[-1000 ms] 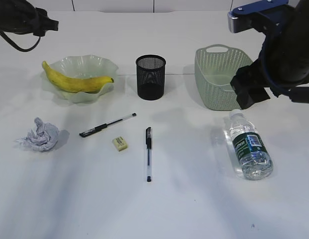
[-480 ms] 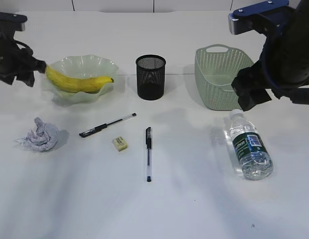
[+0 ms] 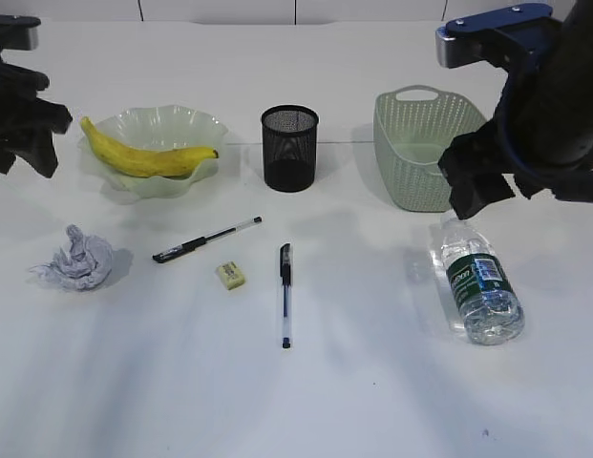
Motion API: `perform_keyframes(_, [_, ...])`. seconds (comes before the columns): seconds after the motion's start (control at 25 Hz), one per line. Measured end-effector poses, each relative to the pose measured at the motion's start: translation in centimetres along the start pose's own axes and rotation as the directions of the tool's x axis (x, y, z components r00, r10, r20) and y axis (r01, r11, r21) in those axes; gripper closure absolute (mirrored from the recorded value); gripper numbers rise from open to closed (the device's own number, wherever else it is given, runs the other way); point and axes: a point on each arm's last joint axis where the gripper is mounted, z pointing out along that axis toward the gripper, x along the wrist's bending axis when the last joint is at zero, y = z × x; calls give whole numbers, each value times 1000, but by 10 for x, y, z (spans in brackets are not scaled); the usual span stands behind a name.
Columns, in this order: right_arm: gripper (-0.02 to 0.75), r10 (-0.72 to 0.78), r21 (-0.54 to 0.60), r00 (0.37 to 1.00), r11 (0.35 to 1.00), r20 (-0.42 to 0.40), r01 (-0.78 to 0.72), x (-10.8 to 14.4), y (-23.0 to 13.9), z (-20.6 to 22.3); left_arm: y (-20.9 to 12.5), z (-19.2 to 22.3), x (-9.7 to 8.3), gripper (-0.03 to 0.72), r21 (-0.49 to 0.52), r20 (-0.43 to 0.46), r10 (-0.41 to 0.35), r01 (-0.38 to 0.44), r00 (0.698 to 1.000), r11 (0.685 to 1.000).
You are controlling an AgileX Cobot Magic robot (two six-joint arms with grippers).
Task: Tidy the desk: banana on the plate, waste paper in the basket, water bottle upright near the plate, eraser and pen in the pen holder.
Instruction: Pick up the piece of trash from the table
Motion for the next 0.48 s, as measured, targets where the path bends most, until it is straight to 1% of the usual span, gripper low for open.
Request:
perform_keyframes(0.04, [206, 6, 4, 1000, 1000, -10, -6, 1, 0, 0, -1, -6, 0, 307, -5, 0, 0, 0, 1000, 1000])
perform_keyframes(0.16, [206, 18, 27, 999, 999, -27, -17, 3, -2, 0, -5, -27, 1, 228, -14, 2, -2, 2, 1000, 1000])
perform_keyframes(0.24, [206, 22, 36, 999, 999, -34, -21, 3, -3, 0, -9, -37, 0, 178, 4, 5, -3, 3, 1000, 1000])
perform_keyframes(0.36, [205, 24, 43, 999, 999, -37, -23, 3, -4, 0, -14, -43, 1, 153, 34, 3, -1, 0, 1000, 999])
perform_keyframes(0.48, [205, 29, 44, 999, 999, -45, -27, 4, -4, 0, -24, -42, 1, 153, 73, 5, 27, -27, 1000, 997])
